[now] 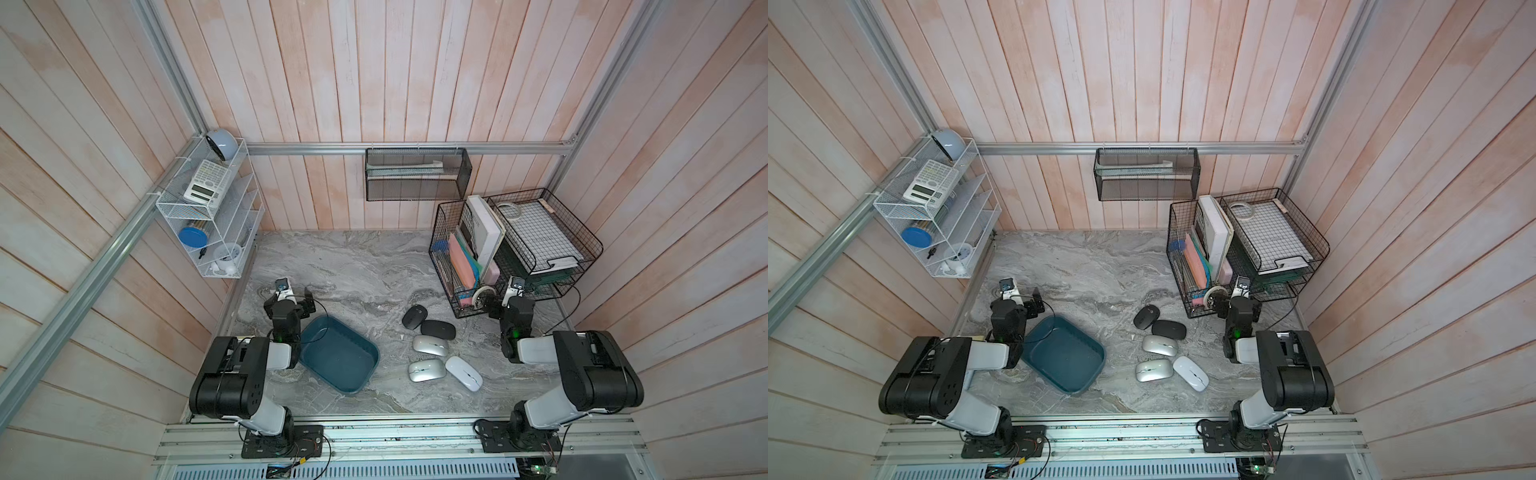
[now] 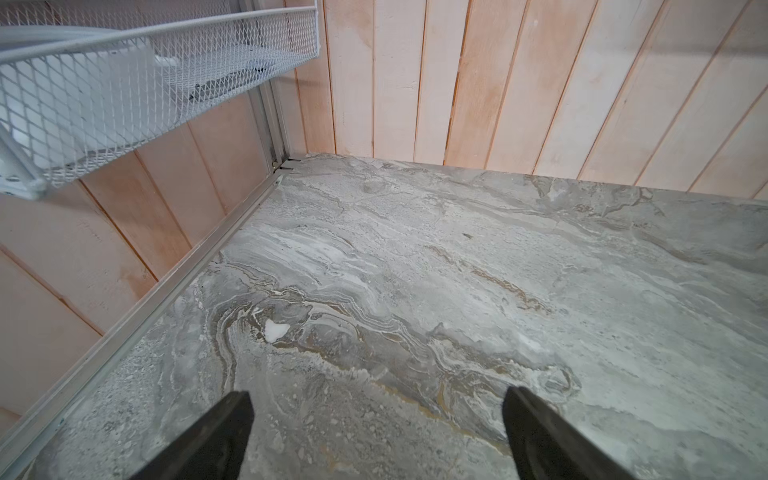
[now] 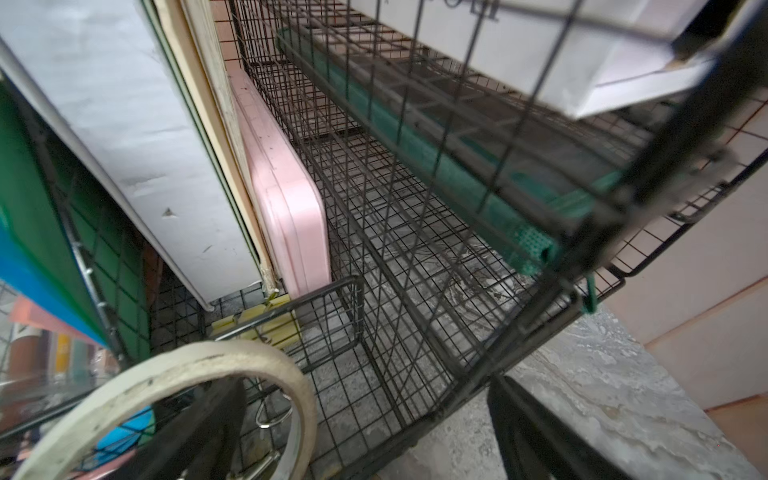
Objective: Put the mouse in the storage box
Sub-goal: Move the storage box to the center of the board.
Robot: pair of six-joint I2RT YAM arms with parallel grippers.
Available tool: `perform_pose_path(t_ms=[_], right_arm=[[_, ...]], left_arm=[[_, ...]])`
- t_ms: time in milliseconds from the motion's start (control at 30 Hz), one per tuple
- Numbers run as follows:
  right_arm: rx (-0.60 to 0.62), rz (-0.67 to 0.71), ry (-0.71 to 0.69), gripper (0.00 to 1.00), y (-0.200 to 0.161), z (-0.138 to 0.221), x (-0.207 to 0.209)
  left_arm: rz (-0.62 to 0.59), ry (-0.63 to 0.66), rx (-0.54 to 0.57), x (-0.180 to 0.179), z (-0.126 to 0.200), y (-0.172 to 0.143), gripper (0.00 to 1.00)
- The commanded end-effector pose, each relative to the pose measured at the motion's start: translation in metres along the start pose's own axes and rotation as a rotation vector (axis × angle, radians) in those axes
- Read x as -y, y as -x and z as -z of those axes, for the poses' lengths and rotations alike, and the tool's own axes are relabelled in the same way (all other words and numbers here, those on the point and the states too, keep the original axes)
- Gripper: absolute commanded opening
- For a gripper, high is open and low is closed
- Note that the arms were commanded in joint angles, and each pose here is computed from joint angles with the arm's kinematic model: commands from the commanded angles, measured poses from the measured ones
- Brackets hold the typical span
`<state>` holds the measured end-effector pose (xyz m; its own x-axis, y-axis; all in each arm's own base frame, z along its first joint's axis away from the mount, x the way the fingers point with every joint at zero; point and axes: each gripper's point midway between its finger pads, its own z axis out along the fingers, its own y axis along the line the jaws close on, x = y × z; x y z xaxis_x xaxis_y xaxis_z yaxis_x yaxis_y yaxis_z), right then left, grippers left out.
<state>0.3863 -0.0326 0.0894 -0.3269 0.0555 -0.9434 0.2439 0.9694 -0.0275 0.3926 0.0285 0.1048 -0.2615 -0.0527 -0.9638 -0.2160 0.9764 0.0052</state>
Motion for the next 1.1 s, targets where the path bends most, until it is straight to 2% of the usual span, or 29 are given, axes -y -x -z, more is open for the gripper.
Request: perform_pose_path(t_ms=[0, 900, 1067], right_arm=[[0.032, -0.003, -0.003, 0.98, 0.007, -0.001, -0.002], [0.037, -0.014, -0.017, 0.98, 0.008, -0.001, 0.001], [0.109, 0.007, -0.076, 0.98, 0.045, 0.031, 0.006]], left_arm=[[-0.005, -0.003, 0.023, 0.000, -0.004, 0.008, 1.00], [-0.003, -0.002, 0.023, 0.000, -0.004, 0.008, 1.00], [0.004, 0.105, 0.072, -0.013, 0.009, 0.023, 1.00]])
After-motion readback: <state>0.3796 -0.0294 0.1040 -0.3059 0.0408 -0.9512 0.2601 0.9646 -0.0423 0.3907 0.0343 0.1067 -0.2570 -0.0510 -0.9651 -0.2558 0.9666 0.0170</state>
